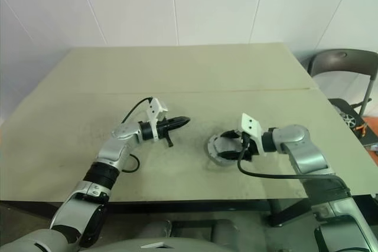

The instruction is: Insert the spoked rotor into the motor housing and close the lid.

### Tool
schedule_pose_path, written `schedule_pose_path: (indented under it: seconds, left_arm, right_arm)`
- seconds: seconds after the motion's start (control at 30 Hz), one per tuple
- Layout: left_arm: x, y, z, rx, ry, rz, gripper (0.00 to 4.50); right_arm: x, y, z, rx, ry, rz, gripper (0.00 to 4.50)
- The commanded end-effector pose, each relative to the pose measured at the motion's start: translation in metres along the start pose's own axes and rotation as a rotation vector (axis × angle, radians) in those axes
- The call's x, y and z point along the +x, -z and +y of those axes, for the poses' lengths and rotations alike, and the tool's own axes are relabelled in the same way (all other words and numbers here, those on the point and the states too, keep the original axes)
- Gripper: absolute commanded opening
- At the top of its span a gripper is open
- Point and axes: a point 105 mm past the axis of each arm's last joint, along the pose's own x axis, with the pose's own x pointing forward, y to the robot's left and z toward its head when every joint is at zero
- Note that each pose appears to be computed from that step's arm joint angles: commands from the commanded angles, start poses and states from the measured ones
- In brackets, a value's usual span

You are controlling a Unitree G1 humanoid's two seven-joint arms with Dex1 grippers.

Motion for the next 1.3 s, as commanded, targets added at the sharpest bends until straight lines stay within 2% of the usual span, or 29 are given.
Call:
schedule_pose_path:
  seconds: [0.03, 0.4, 0.7, 0.83, 1.03, 1.3]
  left_arm:
    - [-0.002, -0.013, 0.0, 0.037, 0.003, -0.035, 0.02]
    - [-0.003, -0.013, 0.001, 0.036, -0.003, -0.033, 0.02]
    - [-0.002, -0.014, -0.001, 0.04, 0.013, -0.027, 0.02]
    - [0.006, -0.018, -0.007, 0.081, 0.081, -0.001, 0.02]
    - [0.033, -0.042, -0.022, 0.139, 0.226, -0.024, 0.02]
    - [0.052, -0.038, -0.064, 0.164, 0.484, 0.035, 0.02]
  right_arm:
    - [-0.001, 0.013, -0.005, -0.008, 0.036, 0.071, 3.04]
    - [-0.001, 0.021, -0.026, -0.056, 0.139, 0.124, 3.04]
    - [0.001, 0.027, -0.004, 0.022, 0.018, 0.121, 3.04]
    - [0.001, 0.026, -0.004, 0.02, 0.022, 0.119, 3.04]
    - [0.007, 0.015, -0.01, 0.01, 0.028, 0.083, 3.04]
    - [0.016, 0.007, -0.014, 0.003, 0.024, 0.063, 3.04]
